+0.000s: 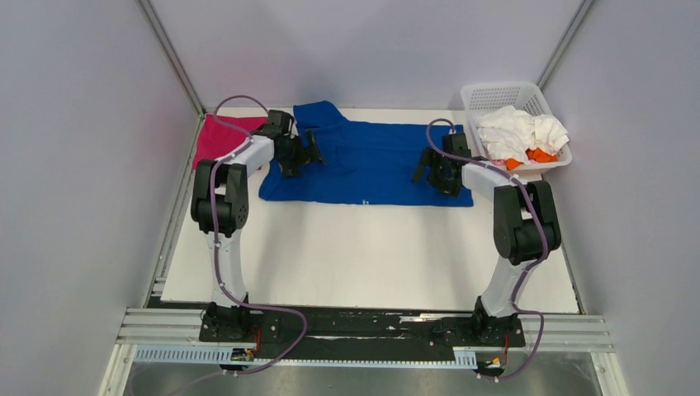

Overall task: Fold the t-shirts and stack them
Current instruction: Fold the flattened tshirt in 1/3 of the way

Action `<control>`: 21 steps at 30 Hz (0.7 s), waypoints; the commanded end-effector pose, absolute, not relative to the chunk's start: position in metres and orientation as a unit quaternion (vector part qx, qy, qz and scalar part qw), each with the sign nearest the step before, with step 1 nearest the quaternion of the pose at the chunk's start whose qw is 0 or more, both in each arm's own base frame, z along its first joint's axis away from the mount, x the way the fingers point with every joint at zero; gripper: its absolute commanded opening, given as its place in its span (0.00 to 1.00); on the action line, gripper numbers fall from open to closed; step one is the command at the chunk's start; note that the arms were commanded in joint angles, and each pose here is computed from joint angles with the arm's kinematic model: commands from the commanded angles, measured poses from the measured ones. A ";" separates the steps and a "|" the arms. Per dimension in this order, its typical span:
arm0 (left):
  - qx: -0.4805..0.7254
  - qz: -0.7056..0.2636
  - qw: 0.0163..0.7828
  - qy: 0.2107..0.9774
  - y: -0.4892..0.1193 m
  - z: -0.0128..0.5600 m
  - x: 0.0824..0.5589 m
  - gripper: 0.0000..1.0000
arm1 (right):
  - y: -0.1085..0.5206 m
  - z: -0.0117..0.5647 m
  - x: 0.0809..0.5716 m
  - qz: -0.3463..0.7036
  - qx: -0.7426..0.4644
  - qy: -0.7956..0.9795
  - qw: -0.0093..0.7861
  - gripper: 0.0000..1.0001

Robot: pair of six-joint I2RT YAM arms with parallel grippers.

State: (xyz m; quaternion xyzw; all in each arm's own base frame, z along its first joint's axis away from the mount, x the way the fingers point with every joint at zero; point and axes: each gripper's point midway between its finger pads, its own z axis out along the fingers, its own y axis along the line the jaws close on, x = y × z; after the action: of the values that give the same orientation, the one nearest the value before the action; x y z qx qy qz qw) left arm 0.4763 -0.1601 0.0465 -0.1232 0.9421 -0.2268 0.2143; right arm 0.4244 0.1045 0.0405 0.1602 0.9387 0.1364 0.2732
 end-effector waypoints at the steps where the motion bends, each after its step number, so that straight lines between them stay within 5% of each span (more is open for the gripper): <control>1: -0.136 -0.198 0.181 0.954 -0.151 0.031 0.460 1.00 | 0.100 0.035 0.414 0.126 0.170 0.940 0.268 1.00; 21: -0.153 -0.113 0.099 0.977 -0.150 0.010 0.249 1.00 | 0.092 0.012 0.197 0.130 0.251 0.955 0.085 1.00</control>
State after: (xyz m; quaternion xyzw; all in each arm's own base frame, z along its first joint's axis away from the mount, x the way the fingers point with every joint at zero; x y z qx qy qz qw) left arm 0.3092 -0.1686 0.0343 -0.1115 0.9641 -0.1685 0.1725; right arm 0.2638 0.0902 0.0318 0.2185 0.9445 0.1459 0.1974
